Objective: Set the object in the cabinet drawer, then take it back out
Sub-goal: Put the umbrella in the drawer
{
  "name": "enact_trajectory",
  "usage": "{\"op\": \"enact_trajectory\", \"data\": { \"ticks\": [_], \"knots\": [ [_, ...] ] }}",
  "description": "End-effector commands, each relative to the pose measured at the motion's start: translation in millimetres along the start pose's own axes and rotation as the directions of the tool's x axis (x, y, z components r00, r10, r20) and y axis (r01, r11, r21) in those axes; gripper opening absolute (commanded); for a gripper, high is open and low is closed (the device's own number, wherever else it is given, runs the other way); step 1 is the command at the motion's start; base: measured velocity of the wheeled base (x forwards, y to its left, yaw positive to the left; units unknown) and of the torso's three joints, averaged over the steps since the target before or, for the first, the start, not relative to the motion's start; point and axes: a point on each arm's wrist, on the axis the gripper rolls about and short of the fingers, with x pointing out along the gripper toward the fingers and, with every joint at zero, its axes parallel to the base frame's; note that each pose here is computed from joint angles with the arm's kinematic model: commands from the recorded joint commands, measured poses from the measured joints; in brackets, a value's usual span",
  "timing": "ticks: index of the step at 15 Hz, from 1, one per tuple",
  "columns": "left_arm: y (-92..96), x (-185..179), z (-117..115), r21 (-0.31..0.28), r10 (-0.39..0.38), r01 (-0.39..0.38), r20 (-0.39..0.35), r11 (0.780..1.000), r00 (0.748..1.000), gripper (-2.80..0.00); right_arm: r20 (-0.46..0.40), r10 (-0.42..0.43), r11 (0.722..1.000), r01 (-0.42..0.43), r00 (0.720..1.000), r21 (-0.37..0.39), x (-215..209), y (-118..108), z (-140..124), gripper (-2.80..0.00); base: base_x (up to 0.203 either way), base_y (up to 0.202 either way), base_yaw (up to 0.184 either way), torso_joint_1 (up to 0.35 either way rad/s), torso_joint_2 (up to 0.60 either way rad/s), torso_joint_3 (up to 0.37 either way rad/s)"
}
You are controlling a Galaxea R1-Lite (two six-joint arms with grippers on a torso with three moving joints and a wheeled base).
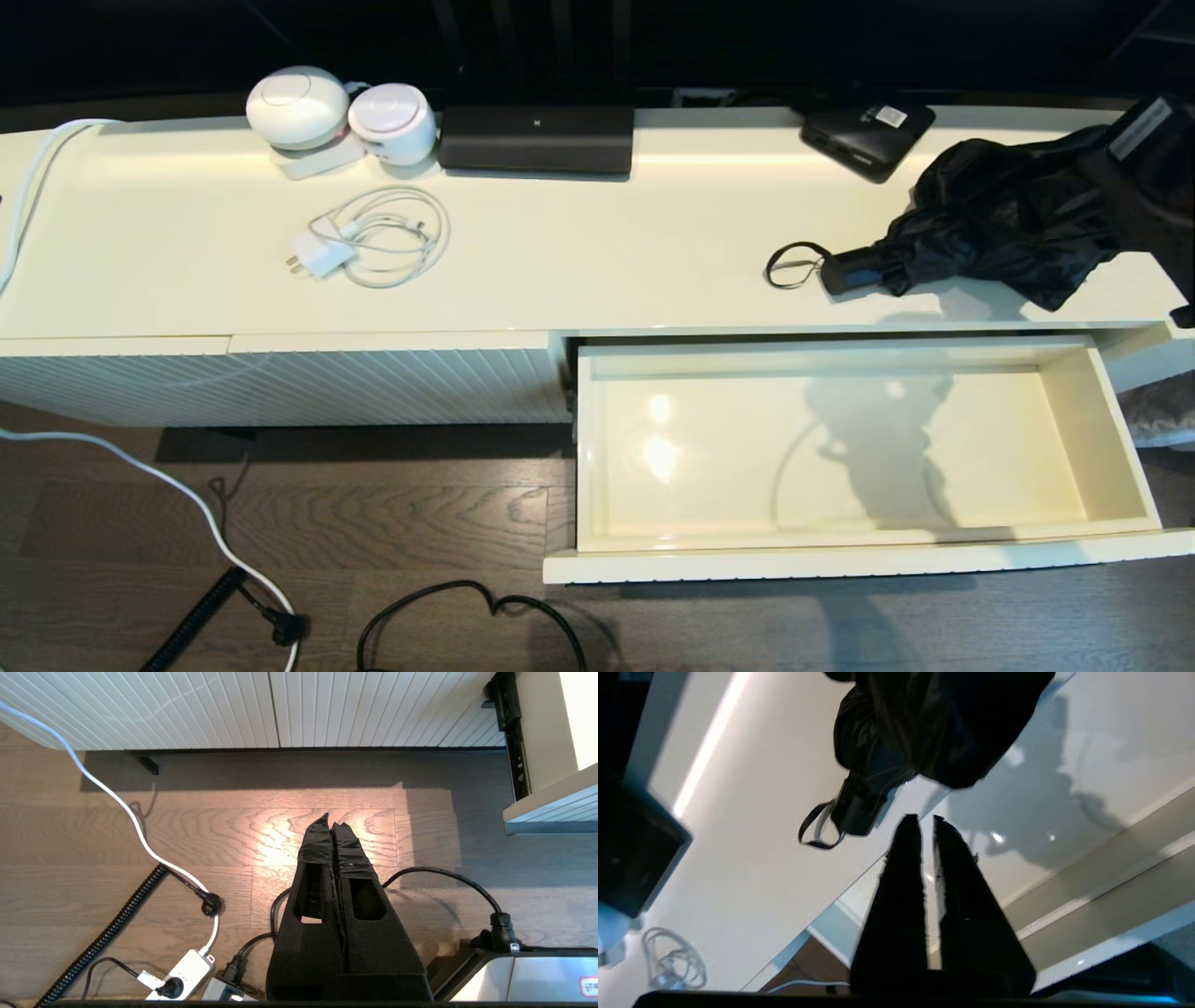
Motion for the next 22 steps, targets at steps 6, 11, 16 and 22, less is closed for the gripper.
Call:
{"op": "enact_trajectory", "data": {
  "ticks": [6, 11, 16, 22],
  "knots": [
    [0.0, 0, 0, 0.0, -0.001, 0.001, 0.001, 1.0, 1.0, -2.8, -0.042, 0.028, 0.997, -0.025, 0.999, 0.069, -15, 1, -3, 0.0, 0.0, 0.0, 0.0, 0.0, 0.0, 0.0],
    [0.0, 0, 0, 0.0, 0.0, 0.0, 0.0, 1.0, 1.0, -2.8, -0.061, -0.037, 0.995, 0.042, 0.997, 0.093, 21, -1, -10, 0.0, 0.0, 0.0, 0.0, 0.0, 0.0, 0.0],
    [0.0, 0, 0, 0.0, 0.0, 0.0, 0.001, 1.0, 1.0, -2.8, -0.033, -0.088, 0.987, 0.092, 0.996, 0.134, 57, -3, -3, 0.0, 0.0, 0.0, 0.0, 0.0, 0.0, 0.0],
    [0.0, 0, 0, 0.0, 0.001, -0.001, -0.001, 1.0, 1.0, -2.8, -0.008, -0.083, 0.979, 0.083, 0.997, 0.188, 91, 9, 6, 0.0, 0.0, 0.0, 0.0, 0.0, 0.0, 0.0]
  ]
}}
